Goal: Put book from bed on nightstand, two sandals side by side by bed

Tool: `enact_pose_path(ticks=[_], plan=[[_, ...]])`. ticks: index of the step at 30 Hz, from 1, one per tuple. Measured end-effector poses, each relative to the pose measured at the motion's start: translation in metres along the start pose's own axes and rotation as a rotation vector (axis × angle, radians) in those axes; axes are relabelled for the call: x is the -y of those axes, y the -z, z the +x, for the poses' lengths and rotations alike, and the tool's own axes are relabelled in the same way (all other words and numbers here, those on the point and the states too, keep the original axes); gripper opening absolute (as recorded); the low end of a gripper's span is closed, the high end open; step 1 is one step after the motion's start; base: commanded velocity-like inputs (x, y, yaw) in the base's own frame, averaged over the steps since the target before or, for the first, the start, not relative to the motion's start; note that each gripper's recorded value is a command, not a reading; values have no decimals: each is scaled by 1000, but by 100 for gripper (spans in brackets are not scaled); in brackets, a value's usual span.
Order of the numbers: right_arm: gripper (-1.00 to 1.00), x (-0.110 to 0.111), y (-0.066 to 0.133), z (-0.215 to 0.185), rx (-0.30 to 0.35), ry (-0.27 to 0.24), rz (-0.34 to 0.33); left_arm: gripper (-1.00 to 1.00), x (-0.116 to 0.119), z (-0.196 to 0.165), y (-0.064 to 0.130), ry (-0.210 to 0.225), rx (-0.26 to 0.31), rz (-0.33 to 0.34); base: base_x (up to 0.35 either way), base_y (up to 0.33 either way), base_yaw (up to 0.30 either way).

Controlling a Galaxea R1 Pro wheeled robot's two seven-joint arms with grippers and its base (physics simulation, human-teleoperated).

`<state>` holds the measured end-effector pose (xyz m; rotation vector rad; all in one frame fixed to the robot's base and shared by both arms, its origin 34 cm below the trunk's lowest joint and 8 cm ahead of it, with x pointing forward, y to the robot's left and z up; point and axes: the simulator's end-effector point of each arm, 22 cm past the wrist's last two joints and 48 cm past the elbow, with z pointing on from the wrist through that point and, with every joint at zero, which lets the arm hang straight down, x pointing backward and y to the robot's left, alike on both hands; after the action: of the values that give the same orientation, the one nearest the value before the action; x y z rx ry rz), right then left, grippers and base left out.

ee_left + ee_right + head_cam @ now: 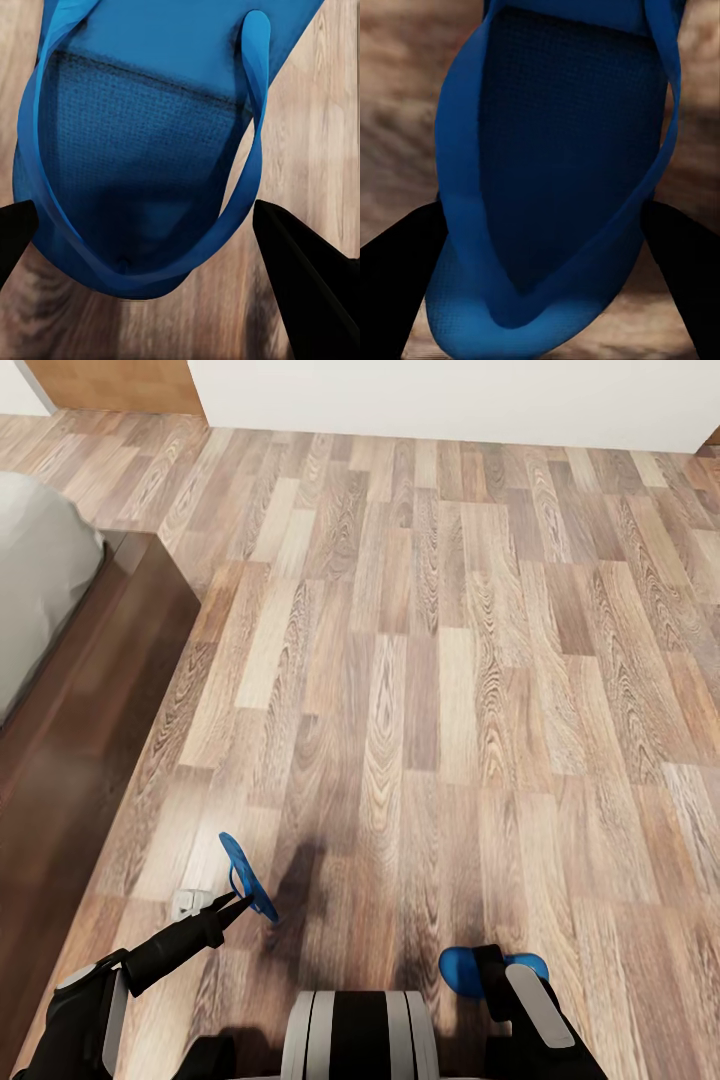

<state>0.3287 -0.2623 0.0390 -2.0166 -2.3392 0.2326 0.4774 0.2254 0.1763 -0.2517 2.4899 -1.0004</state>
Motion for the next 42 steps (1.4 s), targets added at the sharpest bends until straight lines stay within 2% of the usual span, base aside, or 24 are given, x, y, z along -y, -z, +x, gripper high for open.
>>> enact_pose_path(ticks=[7, 27, 30, 35, 36, 39, 41, 42], plan=[[-100, -2, 1, 0, 1, -2, -5, -100, 1, -2, 1, -3, 3, 1, 0, 0, 0], [-100, -35, 30, -6, 12, -3, -88, -100, 26, -34, 12, -52, 60, 29, 0, 0, 0], [-100, -63, 45, -13, 28, -3, -156, -100, 30, -40, 14, -60, 70, 33, 0, 0, 0], [-100, -148, 109, -40, 83, -12, -386, -100, 36, -47, 17, -72, 84, 39, 0, 0, 0], [-100, -162, 122, -32, 45, 26, -426, -100, 38, -49, 18, -75, 87, 41, 0, 0, 0], [-100, -173, 144, 13, -144, 237, -475, -100, 42, -52, 19, -79, 93, 46, 0, 0, 0], [-100, -177, 163, 28, -223, 363, -510, -100, 45, -55, 20, -84, 99, 49, 0, 0, 0], [-100, -181, 179, 9, -213, 564, -553, -100, 44, -56, 21, -86, 100, 47, 0, 0, 0]])
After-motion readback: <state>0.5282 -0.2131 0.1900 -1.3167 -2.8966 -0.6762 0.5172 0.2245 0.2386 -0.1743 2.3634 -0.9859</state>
